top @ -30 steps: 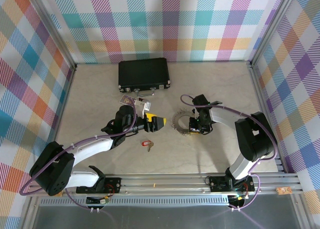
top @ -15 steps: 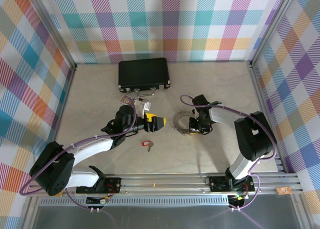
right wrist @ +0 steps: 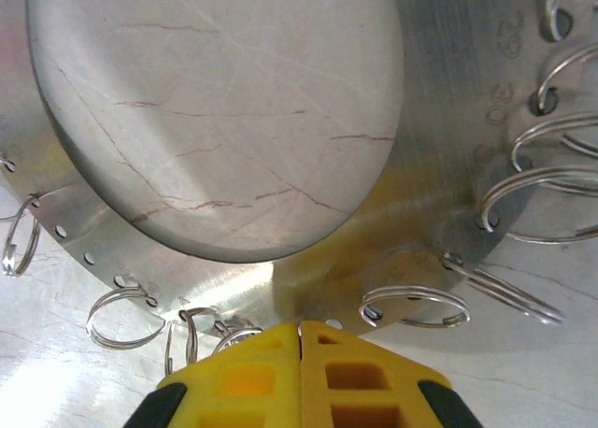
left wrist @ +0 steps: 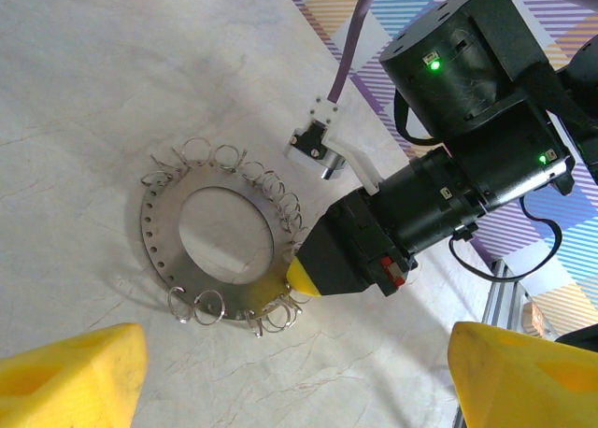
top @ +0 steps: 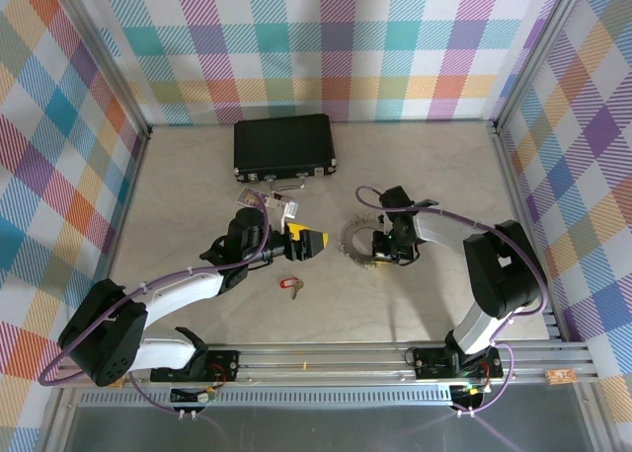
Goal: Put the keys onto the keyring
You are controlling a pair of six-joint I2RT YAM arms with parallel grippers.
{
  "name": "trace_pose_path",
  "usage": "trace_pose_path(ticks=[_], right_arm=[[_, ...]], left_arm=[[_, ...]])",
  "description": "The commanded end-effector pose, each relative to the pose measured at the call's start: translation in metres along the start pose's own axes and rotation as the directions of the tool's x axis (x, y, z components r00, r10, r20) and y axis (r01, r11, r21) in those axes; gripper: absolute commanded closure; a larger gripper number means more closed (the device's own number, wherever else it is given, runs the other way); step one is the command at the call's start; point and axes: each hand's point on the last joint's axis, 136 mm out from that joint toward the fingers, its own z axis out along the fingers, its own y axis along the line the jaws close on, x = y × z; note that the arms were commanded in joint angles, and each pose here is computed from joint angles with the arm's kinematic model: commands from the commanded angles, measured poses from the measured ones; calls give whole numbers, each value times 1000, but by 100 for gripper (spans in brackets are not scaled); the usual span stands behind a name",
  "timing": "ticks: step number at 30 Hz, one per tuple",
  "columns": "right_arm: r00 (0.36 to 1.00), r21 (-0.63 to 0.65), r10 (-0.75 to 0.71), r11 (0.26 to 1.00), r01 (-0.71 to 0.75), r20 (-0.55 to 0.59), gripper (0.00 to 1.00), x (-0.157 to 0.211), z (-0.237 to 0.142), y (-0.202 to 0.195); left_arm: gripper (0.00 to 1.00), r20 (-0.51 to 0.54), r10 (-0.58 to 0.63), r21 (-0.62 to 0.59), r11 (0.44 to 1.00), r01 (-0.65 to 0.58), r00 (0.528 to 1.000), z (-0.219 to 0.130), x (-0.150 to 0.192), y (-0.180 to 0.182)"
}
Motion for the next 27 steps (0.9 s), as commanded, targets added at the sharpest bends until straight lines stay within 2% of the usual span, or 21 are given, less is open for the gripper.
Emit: trace_pose_path(ticks=[1, 6, 9, 12, 14, 17, 21, 24, 27], right_arm=[[1000, 27, -12, 1000, 12, -4, 98, 6, -8, -7], [995, 14, -73, 997, 72, 71, 100, 0, -31, 3], [974, 19, -157, 988, 156, 165, 100, -6, -53, 15], [919, -22, -268, 958, 286, 290, 100, -9, -80, 42], [861, -43, -333, 925, 377, 386, 100, -10, -101, 61], [745, -113, -403, 838, 533, 532, 100, -2, -135, 97], [543, -187, -413, 645, 741, 731, 100, 22, -191, 140], [421, -184, -392, 514, 838, 818, 100, 39, -222, 156], [335, -184, -377, 383, 905, 864, 100, 57, -244, 170]], left_arm=[[17, 34, 30, 8, 999, -31, 999, -4, -8, -1], [17, 46, 38, 18, 999, -39, 998, -8, -16, -9], [17, 61, 48, 28, 998, -50, 997, -12, -24, -16], [18, 64, 68, 36, 997, -70, 996, -16, -33, -25], [20, 70, 85, 42, 995, -88, 994, -21, -39, -32], [24, 85, 123, 78, 989, -129, 989, -30, -49, -49], [27, 128, 186, 151, 967, -205, 974, -50, -62, -79], [32, 152, 233, 178, 949, -259, 961, -64, -71, -97], [35, 175, 252, 196, 938, -285, 952, -76, -77, -110]])
